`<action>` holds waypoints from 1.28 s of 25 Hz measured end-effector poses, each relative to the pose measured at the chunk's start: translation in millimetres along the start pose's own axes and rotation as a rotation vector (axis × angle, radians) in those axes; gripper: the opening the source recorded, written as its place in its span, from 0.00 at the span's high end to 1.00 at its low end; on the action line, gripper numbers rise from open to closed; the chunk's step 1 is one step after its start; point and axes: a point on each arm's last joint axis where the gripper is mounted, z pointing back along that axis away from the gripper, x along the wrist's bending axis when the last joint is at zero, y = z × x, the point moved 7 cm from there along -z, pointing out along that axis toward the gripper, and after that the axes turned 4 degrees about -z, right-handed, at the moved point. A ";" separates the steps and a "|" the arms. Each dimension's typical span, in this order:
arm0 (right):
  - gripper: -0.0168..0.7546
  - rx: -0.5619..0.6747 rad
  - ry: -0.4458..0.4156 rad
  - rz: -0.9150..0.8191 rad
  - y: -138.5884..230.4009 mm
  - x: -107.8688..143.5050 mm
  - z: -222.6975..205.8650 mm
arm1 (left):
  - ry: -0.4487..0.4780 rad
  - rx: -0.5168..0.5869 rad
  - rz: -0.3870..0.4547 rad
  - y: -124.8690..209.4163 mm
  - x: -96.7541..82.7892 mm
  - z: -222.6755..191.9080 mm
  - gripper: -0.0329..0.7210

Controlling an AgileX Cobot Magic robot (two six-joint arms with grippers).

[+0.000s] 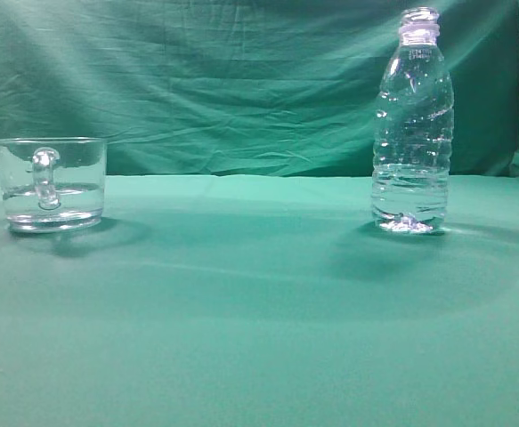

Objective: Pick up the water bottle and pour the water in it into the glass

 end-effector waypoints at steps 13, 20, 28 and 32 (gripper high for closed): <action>0.98 -0.298 0.346 -0.154 -43.8 -42.1 38.2 | 0.000 0.000 0.000 0.0 0.0 0.0 0.96; 0.98 -0.268 0.556 -0.078 -36.9 -76.0 41.7 | 0.000 0.000 0.000 0.0 0.0 0.0 0.96; 0.98 0.097 0.625 -0.048 33.7 -73.8 58.8 | 0.000 0.000 0.000 0.0 0.0 0.0 0.96; 0.98 0.222 0.604 -0.083 72.3 -61.4 73.1 | 0.000 0.000 0.000 0.0 0.0 0.0 0.96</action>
